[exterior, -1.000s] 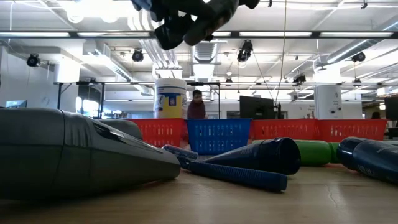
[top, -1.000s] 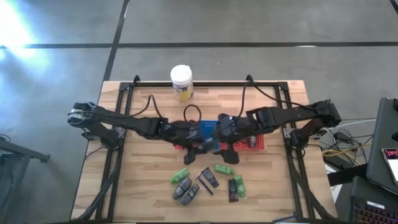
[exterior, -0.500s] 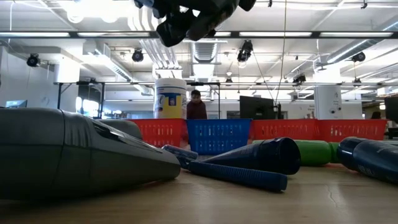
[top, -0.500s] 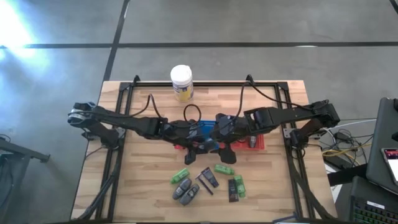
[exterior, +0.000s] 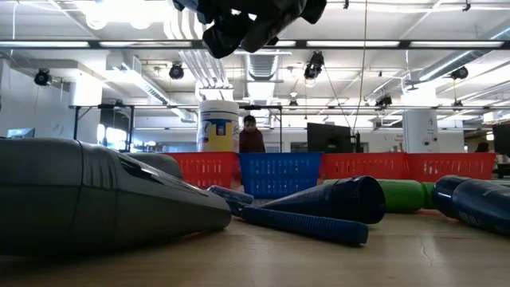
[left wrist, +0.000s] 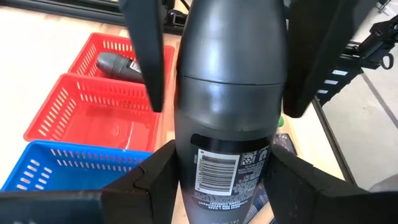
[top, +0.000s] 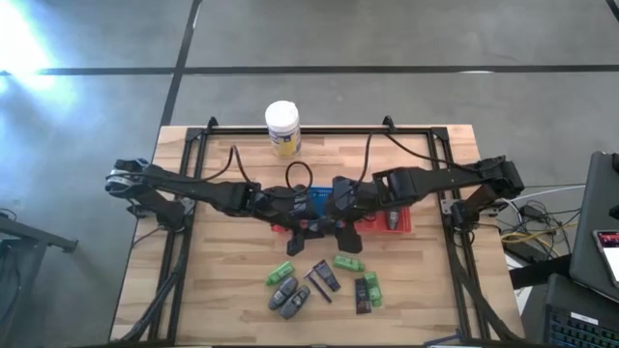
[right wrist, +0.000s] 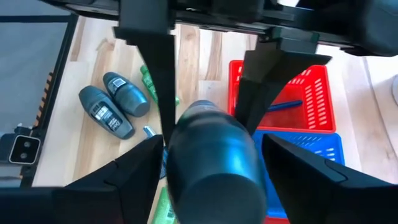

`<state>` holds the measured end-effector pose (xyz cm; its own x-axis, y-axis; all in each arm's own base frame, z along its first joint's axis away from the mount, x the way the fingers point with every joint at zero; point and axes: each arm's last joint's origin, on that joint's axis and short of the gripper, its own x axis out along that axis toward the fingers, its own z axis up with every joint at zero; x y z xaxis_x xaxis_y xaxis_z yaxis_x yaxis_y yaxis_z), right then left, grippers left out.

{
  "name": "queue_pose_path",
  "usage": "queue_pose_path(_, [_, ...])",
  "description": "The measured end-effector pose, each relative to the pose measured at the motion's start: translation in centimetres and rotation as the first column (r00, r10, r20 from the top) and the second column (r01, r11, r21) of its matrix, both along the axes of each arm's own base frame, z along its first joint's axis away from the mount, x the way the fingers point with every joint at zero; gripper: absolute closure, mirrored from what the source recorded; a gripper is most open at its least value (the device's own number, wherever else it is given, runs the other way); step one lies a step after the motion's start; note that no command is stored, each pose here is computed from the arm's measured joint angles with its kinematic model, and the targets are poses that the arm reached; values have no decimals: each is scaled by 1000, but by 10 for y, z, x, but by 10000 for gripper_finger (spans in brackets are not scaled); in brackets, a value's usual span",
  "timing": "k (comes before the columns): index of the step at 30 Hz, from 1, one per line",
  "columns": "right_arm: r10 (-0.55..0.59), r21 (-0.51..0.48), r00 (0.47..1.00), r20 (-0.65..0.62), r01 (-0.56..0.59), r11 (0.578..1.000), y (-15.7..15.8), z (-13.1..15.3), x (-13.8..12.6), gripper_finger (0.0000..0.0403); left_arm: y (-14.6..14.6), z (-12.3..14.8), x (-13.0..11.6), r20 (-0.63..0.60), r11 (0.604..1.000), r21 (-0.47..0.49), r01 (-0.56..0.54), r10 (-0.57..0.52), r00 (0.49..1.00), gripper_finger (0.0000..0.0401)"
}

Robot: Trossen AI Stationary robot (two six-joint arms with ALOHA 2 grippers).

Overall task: Pick & Place Travel size toiletries
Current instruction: Put the gray deodorant into the right red bin

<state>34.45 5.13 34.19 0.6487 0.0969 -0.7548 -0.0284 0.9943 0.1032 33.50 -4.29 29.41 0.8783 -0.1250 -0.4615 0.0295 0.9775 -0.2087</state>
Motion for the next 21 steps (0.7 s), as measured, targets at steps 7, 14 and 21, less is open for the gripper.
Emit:
queue_pose_path(7, [-9,2,1000,1,9,1000,-4,0,1,175,0,0,0,1,1000,14,4,-4,1000,202])
queue_pose_path(14, [-33,12,999,-4,33,999,-9,-1,1,207,0,0,0,0,1000,21,11,-11,1000,204])
queue_pose_path(21, [-43,20,999,-11,43,999,-12,-2,2,207,0,0,0,0,1000,23,14,-14,1000,204])
